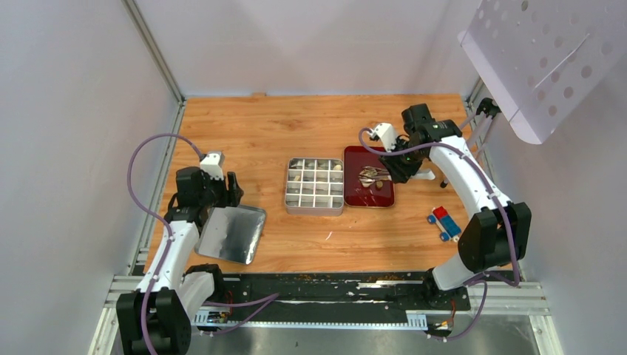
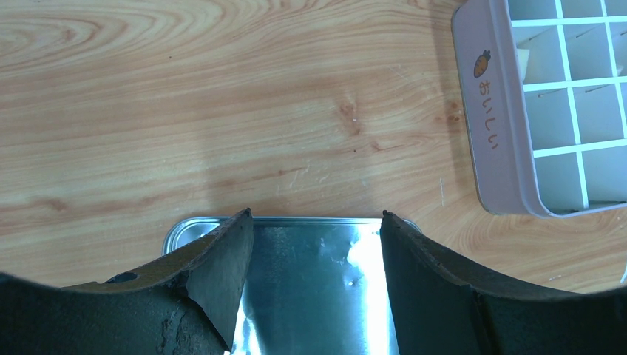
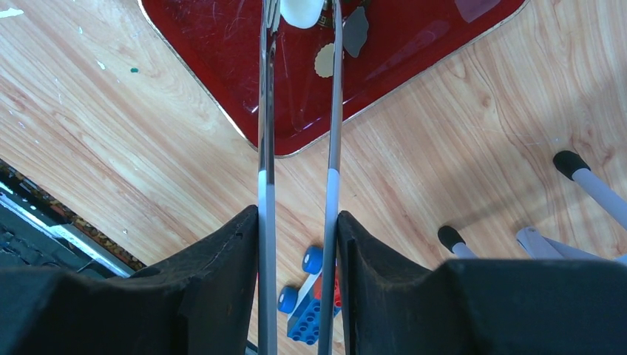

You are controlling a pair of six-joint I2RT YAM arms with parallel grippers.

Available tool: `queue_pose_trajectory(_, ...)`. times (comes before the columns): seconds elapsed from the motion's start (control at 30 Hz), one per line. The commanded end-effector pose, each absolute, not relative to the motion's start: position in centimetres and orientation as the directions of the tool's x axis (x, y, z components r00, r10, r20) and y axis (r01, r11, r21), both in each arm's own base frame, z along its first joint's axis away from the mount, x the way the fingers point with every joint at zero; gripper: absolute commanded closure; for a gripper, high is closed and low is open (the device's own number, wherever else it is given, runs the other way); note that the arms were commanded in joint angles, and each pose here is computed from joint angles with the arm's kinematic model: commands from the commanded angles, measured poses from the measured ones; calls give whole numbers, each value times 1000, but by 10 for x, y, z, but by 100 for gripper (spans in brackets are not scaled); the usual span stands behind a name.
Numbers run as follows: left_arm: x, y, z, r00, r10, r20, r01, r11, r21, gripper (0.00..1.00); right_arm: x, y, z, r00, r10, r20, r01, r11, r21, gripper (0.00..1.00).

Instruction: Pack the chocolate

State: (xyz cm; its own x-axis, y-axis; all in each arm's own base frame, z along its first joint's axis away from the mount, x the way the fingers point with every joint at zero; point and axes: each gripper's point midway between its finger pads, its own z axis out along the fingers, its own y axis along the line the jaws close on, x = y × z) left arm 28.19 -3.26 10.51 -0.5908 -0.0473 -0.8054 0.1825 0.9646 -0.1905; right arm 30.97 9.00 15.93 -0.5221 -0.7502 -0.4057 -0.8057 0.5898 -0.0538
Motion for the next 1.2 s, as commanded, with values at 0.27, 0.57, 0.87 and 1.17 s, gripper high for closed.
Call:
queue_pose_trajectory(0.27, 288, -30, 115, -553, -50, -832, 184, 966, -181, 28, 301, 86, 146, -526, -765, -373, -812, 582, -48, 60)
queue_pose_trajectory(0.57, 287, -29, 115, -549, -47, -835, 182, 968, -174, 28, 314, 96, 145, -523, -755, -397, -815, 578, -26, 62)
queue_pose_trajectory(0.87, 286, -29, 114, -547, -46, -836, 183, 968, -173, 28, 322, 101, 169, -494, -749, -441, -816, 575, -62, 84)
queue_pose_trajectory(1.17, 288, -31, 113, -555, -55, -830, 187, 964, -189, 28, 303, 113, 204, -446, -710, -545, -830, 556, -47, 86)
